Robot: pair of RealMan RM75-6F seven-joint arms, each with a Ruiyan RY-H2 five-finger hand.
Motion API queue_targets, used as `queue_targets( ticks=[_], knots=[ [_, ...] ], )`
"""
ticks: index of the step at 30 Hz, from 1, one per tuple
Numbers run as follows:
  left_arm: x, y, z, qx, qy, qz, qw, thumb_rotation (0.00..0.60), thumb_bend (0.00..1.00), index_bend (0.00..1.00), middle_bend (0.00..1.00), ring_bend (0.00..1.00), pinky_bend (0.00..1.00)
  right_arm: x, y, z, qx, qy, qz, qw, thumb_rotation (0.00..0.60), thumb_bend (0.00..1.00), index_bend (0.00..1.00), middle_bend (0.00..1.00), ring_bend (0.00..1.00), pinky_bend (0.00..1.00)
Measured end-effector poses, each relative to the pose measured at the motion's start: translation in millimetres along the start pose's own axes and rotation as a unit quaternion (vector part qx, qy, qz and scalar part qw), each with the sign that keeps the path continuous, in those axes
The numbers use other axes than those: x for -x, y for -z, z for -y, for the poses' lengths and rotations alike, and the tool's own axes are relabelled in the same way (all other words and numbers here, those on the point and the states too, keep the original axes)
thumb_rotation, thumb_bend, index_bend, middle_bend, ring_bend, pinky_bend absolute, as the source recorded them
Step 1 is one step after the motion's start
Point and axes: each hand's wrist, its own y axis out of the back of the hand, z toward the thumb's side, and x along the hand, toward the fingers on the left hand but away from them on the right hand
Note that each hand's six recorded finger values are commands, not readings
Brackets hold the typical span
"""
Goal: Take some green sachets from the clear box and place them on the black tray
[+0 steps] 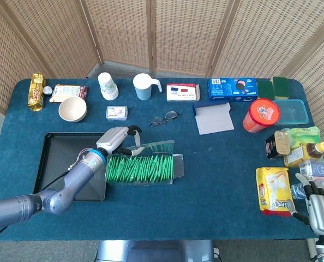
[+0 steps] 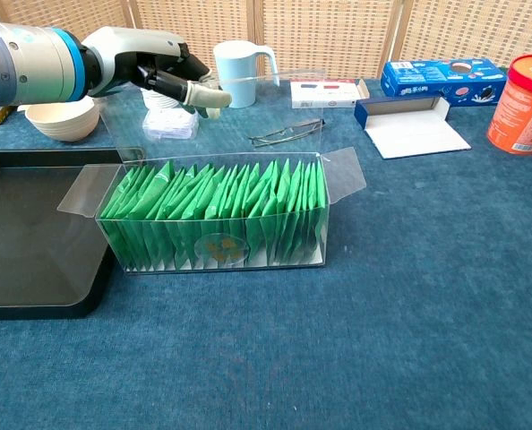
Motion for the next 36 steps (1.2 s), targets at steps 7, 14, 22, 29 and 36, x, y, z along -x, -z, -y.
queue_targets(
  ticks=[7,14,22,29,36],
  knots=[
    [-2,-1,2,0.008,0.014,-0.003,0.9999,0.329,0.30,0.56,0.23,0.28,0.19,0,0,-1,0.001,0.004,0.000,1.0000,0.504,0.39,0.16,0.22,0.25,0.28],
    [-6,-1,6,0.057,0.038,-0.013,0.9975,0.313,0.30,0.58,0.23,0.28,0.19,-1,2,-1,0.002,0.003,0.003,1.0000,0.504,0.39,0.16,0.22,0.25,0.28],
    [-11,-2,1,0.100,0.052,-0.020,0.9935,0.301,0.30,0.58,0.23,0.29,0.20,-1,4,-1,0.003,0.005,0.006,1.0000,0.504,0.39,0.16,0.22,0.25,0.28],
    [-16,5,-3,0.102,0.052,-0.032,0.9930,0.275,0.30,0.54,0.23,0.29,0.20,-1,4,0,0.005,0.004,0.007,1.0000,0.505,0.39,0.16,0.22,0.25,0.28],
    [-18,14,-5,0.099,0.050,-0.044,0.9929,0.206,0.30,0.33,0.23,0.29,0.20,-2,5,0,0.005,0.005,0.007,0.9999,0.503,0.39,0.16,0.22,0.25,0.28]
  ],
)
